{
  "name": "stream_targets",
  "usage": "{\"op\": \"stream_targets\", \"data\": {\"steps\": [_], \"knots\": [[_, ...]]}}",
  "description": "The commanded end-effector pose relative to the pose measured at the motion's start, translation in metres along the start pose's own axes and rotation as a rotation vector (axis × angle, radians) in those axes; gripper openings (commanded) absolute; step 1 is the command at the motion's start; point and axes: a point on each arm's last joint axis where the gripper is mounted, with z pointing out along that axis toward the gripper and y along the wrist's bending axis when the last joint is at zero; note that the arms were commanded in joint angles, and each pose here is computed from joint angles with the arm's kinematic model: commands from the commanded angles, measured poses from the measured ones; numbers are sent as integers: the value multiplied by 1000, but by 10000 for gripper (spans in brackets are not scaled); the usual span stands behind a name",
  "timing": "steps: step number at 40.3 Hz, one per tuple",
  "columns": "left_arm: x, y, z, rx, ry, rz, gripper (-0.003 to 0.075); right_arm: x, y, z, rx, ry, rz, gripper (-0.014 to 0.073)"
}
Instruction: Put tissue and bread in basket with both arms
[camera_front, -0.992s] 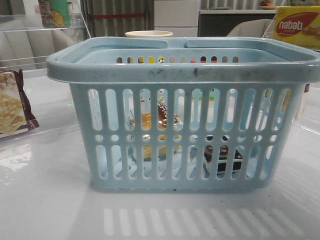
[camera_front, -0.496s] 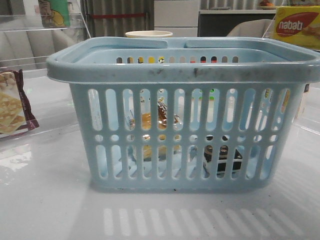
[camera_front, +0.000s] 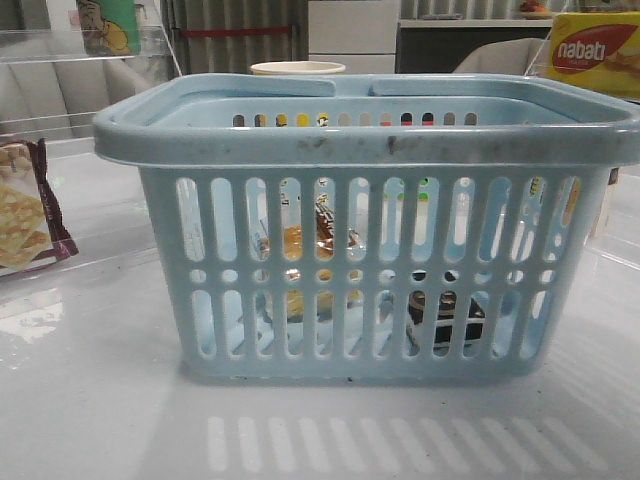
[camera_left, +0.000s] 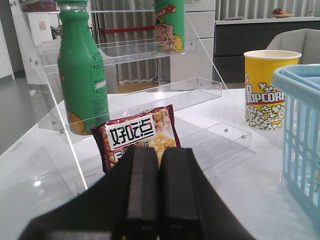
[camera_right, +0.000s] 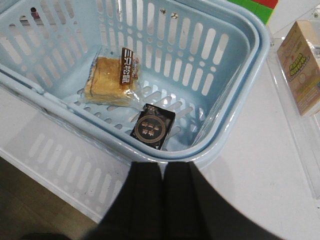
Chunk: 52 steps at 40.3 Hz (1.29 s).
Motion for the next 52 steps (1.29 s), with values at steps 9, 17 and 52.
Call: {"op": "stream_targets", "data": {"steps": [9, 17, 52], "knots": [[-10, 1, -2, -8, -111, -11, 95, -12, -1, -7, 9, -93, -12, 57], [-10, 1, -2, -8, -111, -11, 95, 5, -15, -15, 123, -202, 21, 57], [-10, 1, -2, -8, -111, -11, 95, 180, -24, 6, 501, -638, 92, 57]]}}
